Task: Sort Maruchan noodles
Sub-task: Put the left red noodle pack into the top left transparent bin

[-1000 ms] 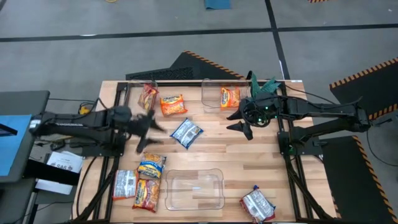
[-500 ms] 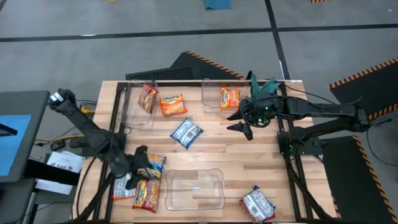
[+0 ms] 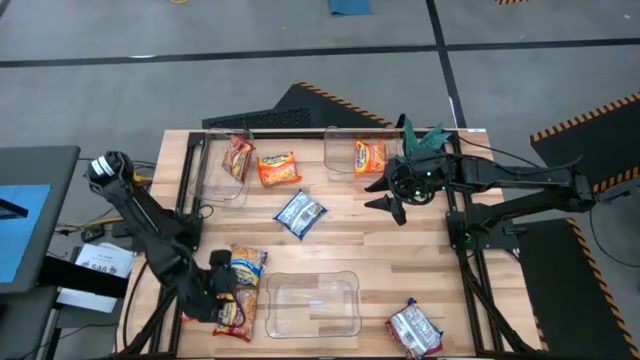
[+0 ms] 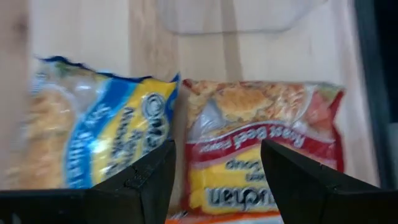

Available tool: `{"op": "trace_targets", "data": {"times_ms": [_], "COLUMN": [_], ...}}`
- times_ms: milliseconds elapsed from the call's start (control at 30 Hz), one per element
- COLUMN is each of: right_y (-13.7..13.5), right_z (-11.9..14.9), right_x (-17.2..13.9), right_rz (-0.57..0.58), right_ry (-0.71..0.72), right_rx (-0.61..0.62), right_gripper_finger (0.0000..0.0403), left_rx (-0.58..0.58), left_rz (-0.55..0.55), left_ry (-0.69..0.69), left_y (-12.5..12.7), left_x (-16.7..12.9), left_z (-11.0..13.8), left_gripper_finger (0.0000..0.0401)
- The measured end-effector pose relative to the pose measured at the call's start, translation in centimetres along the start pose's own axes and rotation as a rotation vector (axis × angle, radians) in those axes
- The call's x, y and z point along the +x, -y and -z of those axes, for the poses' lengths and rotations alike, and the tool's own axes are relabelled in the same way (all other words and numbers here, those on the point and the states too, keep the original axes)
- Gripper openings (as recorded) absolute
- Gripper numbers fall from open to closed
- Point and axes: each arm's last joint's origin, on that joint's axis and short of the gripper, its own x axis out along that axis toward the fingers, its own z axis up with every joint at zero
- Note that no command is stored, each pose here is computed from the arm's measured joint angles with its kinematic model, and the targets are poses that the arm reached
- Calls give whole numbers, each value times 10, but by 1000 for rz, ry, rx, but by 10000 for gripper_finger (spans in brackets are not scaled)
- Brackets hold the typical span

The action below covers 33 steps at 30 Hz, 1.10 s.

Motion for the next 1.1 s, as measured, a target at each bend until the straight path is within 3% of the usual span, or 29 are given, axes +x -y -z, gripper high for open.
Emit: {"op": "trace_targets", "data": {"times_ms": [133, 433, 733, 900, 1100], "right_y": [0, 0, 0, 0, 0], "right_z": [0, 0, 0, 1, 3], "right_x": [0, 0, 0, 0, 0], "right_rz": [0, 0, -1, 1, 3], "right_ry": [0, 0, -1, -11, -22], "right_rx": [0, -1, -1, -5, -24], "right_gripper_finger": [244, 244, 244, 244, 244], "left_rx": [73, 214, 298, 256, 256], "left_rz": [-96, -86, -235, -135, -118], "left_ry": [-117, -334, -428, -450, -485], "left_y": [15, 44, 31, 25, 19], "left_x": [-3, 34, 51, 63, 69], "left_z": [-15, -20, -8, -3, -2], "left_gripper_finger": [219, 219, 219, 219, 218]}}
